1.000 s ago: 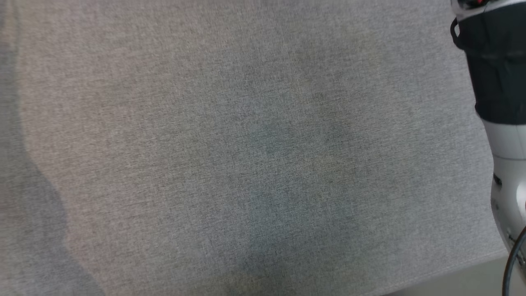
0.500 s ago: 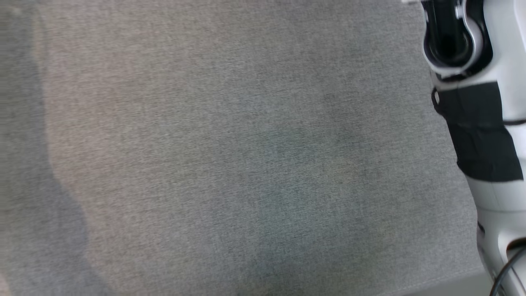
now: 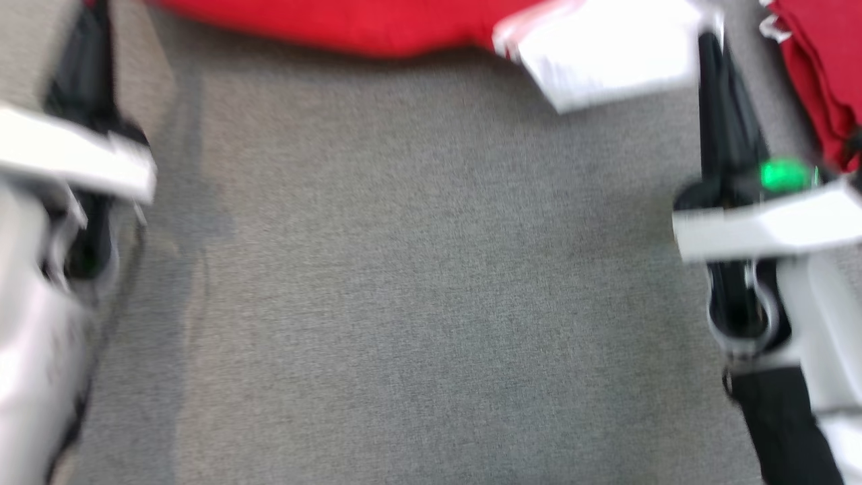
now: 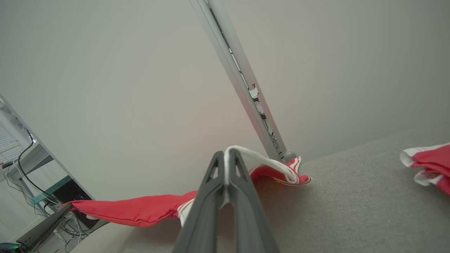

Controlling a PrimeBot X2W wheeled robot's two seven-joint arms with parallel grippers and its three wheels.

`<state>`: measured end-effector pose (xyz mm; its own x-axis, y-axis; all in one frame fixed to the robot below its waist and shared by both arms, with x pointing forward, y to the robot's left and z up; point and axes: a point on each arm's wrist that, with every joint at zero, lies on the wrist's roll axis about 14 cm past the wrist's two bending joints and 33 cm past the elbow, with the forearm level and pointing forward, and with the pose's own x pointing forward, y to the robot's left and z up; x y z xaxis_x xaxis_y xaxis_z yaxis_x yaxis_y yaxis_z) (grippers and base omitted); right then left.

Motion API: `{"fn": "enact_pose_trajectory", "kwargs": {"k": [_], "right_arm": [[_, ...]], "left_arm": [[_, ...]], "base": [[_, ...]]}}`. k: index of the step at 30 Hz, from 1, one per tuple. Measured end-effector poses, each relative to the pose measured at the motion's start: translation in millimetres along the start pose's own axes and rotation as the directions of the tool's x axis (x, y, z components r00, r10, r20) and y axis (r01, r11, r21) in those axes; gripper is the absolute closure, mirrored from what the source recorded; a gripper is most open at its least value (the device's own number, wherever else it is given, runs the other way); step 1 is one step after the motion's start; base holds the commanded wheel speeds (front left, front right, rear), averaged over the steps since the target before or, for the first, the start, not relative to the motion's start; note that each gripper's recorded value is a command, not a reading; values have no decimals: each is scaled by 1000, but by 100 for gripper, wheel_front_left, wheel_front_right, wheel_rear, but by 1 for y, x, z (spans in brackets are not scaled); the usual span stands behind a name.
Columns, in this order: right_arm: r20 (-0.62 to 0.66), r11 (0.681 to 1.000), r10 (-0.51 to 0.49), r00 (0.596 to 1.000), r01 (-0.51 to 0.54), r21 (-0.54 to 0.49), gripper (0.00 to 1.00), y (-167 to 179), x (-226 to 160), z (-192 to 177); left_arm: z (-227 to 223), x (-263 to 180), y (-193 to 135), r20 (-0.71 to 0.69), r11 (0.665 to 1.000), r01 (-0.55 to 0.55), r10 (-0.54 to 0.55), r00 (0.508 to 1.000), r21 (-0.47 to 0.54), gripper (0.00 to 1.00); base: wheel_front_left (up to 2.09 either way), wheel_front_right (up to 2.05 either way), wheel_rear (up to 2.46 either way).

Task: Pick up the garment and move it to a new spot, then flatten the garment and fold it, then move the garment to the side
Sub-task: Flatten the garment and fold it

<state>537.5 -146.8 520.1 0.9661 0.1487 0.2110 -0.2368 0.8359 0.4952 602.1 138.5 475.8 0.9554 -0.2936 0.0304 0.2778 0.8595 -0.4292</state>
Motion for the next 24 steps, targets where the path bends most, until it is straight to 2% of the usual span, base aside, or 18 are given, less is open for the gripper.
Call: {"fn": "enact_pose_trajectory", "kwargs": {"k": [5,12,15,24], "right_arm": [[-31,995,-93,995,94,39,100,-9,-60,-2],[-62,981,-165,984,171,91,100,-2,-127,-1],[-61,975,-191,980,197,105,100,-1,-148,3],[-55,967,-215,975,221,126,100,11,-193,17]], "left_arm": [[-20,-70,-10,-61,998,-21,18,998,-56,100],[-31,-146,-20,-97,988,-112,102,990,-104,100],[-39,-174,-22,-122,986,-146,136,983,-76,100],[-39,-228,-43,-101,970,-205,193,976,-128,100]], "base": [[0,0,0],[0,0,0],[0,0,0],[0,0,0]]}}
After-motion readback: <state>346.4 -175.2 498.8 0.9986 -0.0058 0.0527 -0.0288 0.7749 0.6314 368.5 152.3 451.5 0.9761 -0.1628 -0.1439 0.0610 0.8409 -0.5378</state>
